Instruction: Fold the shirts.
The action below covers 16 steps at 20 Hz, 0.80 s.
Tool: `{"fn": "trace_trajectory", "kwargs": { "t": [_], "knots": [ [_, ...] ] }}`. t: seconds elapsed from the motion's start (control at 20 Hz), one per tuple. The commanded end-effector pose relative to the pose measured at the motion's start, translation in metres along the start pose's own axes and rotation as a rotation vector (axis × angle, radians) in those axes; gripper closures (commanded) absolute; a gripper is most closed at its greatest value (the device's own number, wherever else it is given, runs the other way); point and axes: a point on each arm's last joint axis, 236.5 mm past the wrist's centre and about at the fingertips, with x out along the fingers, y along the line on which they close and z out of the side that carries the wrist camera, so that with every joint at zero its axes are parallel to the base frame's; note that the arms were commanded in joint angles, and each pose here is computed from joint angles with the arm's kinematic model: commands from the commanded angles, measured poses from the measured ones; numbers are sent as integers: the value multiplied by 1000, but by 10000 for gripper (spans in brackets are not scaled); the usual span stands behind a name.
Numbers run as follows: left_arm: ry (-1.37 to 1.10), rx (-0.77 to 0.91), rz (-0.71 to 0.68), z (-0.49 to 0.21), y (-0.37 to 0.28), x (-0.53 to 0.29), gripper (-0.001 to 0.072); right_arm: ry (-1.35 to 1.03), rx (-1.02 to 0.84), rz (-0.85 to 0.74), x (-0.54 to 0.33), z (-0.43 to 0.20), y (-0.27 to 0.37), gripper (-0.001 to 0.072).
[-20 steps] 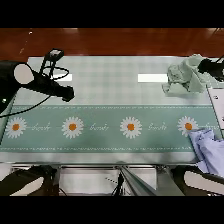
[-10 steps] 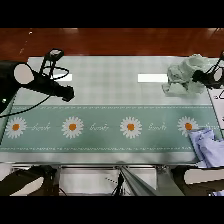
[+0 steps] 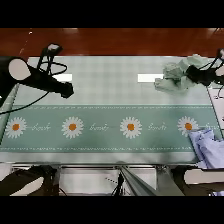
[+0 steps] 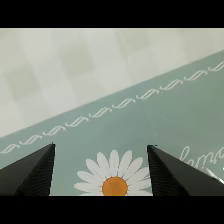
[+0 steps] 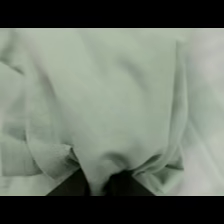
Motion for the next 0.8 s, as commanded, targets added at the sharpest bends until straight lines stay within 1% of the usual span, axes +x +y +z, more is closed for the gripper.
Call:
{"fn": "trace_trajectory", "kwargs": {
  "t": [0.0, 0.1, 0.2, 0.35, 0.45, 0.5, 0.6, 0.65, 0.75],
  "knots": [
    [-59, 12, 3, 26, -2, -38, 35, -167, -115, 256, -91, 44, 83, 678],
    [-131, 26, 9, 51, -4, -80, 35, -274, -194, 382, -166, 55, 132, 678],
    [-204, 42, 15, 69, -7, -127, 35, -355, -237, 506, -239, 51, 177, 678],
    [-368, 73, 17, 89, -19, -212, 35, -442, -305, 703, -339, 23, 237, 678],
    [-506, 92, 8, 97, -29, -266, 35, -470, -353, 798, -383, 0, 262, 678],
    [-564, 103, 1, 96, -35, -290, 35, -464, -367, 845, -400, -14, 273, 678],
    [-618, 110, 4, 87, -39, -315, 35, -380, -368, 934, -415, -44, 293, 678],
    [-613, 113, 4, 79, -40, -320, 35, -316, -406, 962, -412, -65, 304, 678],
    [-560, 116, 1, 65, -41, -316, 35, -166, -495, 965, -388, -109, 321, 678]
  ]
}}
